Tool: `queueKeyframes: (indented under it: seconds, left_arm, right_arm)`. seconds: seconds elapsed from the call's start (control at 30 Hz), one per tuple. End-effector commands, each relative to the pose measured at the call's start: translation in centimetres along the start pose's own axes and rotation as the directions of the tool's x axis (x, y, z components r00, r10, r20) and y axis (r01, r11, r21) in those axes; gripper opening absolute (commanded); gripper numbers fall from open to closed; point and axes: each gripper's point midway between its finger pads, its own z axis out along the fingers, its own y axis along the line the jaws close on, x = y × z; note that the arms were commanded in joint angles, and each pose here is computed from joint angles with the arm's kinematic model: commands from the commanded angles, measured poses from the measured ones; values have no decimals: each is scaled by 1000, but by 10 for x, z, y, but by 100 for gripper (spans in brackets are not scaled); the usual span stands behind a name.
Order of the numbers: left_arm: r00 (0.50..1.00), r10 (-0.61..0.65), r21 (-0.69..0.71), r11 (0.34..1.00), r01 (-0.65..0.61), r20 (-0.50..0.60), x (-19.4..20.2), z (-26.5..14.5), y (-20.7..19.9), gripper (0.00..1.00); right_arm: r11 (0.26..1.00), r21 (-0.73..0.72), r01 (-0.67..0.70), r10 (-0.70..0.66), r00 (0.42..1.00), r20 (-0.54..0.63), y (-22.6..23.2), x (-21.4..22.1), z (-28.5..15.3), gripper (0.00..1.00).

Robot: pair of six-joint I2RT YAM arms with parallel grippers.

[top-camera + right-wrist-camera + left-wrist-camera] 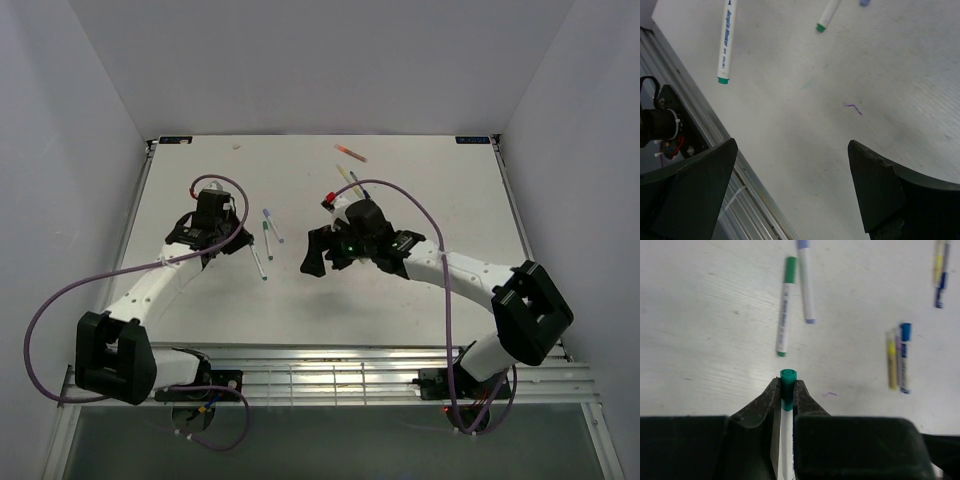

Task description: Open the pen caps

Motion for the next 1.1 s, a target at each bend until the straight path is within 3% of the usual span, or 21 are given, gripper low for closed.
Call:
queueKeyframes:
  seconds: [0.0, 0.13, 0.43, 0.63, 0.73, 0.83, 0.93, 0.97, 1.07]
  left_arm:
    - [999, 2, 253, 967, 8, -36, 10, -18, -43, 0]
    - [997, -33, 275, 960, 50, -66, 17, -21, -45, 0]
    - [993, -94, 289, 951, 111, -73, 24, -27, -44, 0]
    - [991, -109, 300, 945, 126, -76, 26, -32, -46, 0]
    - [991, -111, 302, 945, 130, -79, 28, -33, -45, 0]
    - [990, -113, 302, 944, 132, -80, 29, -33, -46, 0]
    - [991, -110, 298, 946, 127, -74, 28, -33, -46, 0]
    - [992, -108, 294, 948, 123, -68, 27, -32, -45, 0]
    - [994, -100, 250, 962, 110, -49, 21, -28, -41, 0]
  right_arm:
    - [980, -200, 13, -2, 999, 52, 54, -16, 20, 97]
    - [968, -251, 20, -1, 997, 77, 78, -21, 38, 100]
    - [957, -291, -8, 37, 995, 94, 93, -33, 65, 88]
    - [965, -260, -28, 54, 994, 94, 85, -35, 82, 75]
    - [967, -253, -32, 55, 995, 83, 83, -34, 88, 66]
    - [968, -247, -40, 61, 995, 79, 81, -32, 92, 48]
    - [972, -229, -52, 68, 996, 60, 77, -29, 97, 14]
    - [973, -226, -52, 66, 996, 56, 78, -28, 98, 8]
    - [982, -183, -41, 50, 998, 44, 73, -20, 100, 8]
